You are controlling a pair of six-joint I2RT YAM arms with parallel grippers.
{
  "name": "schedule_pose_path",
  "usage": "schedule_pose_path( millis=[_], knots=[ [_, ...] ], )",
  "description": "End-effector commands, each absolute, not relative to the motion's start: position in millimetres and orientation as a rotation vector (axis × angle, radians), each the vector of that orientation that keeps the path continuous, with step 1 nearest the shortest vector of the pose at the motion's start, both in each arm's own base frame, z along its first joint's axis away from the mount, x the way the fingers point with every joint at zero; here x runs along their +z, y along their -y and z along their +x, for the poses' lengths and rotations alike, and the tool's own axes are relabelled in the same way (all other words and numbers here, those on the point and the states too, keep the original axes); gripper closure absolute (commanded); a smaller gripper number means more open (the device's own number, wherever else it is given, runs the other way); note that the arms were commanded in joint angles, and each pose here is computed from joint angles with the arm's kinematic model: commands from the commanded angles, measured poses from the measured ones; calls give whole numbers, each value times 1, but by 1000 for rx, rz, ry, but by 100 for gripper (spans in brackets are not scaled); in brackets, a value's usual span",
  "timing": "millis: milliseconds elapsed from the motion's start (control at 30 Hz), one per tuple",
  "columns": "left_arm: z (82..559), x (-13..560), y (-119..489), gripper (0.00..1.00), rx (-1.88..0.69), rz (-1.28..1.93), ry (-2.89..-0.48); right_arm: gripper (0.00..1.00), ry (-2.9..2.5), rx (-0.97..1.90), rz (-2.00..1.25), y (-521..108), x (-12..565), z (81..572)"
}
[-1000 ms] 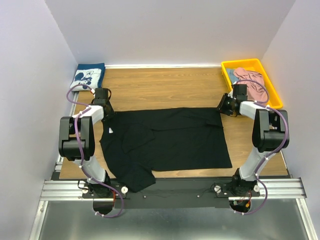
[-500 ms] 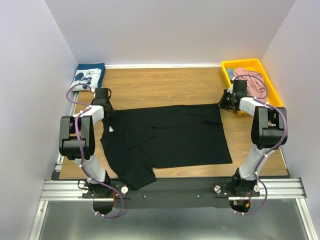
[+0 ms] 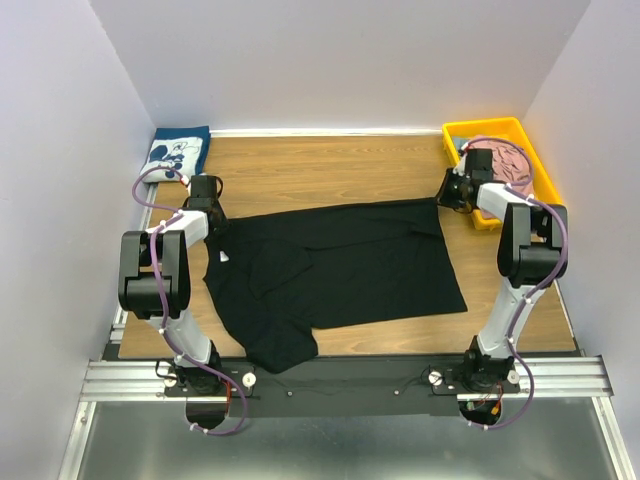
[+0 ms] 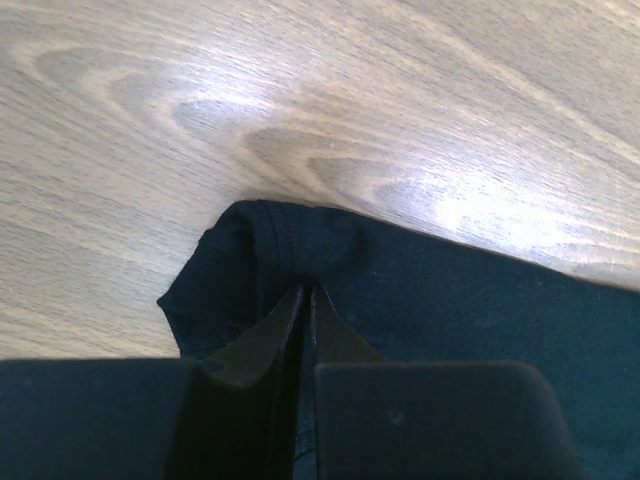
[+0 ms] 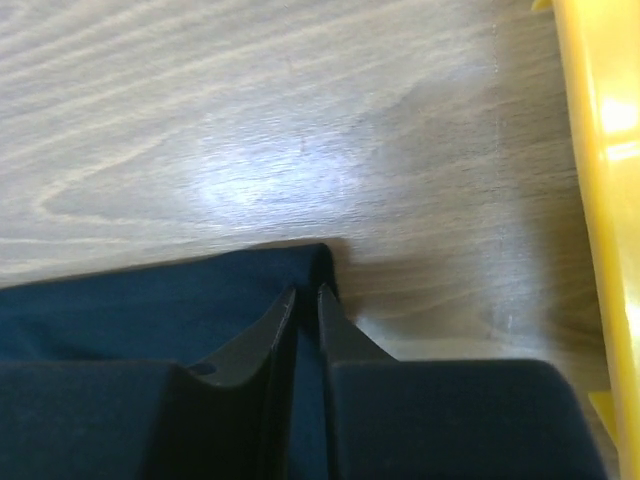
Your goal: Fold and stack the t-shirts
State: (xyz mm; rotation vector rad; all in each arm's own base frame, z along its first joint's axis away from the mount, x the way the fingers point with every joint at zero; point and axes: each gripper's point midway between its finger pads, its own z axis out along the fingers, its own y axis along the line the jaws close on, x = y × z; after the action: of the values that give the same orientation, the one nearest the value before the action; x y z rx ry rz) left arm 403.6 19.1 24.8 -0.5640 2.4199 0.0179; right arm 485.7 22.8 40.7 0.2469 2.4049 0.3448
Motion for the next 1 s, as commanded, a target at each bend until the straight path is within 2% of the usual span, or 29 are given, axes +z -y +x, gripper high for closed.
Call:
schedule_pose_path(
  millis=[0,300,400,500,600,967],
  knots=[
    [382,-1,-35,87,140,-581,-2509,75,-2438,369,233,-22,31,487],
    [382,-1,-34,87,133,-581,-2507,75,-2430,422,218,-28,35,492],
    [382,-2,-34,87,131,-580,-2509,89,-2417,434,205,-31,41,496],
    [381,-3,-35,87,135,-581,-2510,91,-2402,425,202,-29,47,501],
    [381,-3,-35,87,137,-576,-2511,99,-2399,418,195,-28,48,505],
    [378,-6,-37,87,164,-570,-2523,99,-2406,371,181,-21,40,518]
  ],
)
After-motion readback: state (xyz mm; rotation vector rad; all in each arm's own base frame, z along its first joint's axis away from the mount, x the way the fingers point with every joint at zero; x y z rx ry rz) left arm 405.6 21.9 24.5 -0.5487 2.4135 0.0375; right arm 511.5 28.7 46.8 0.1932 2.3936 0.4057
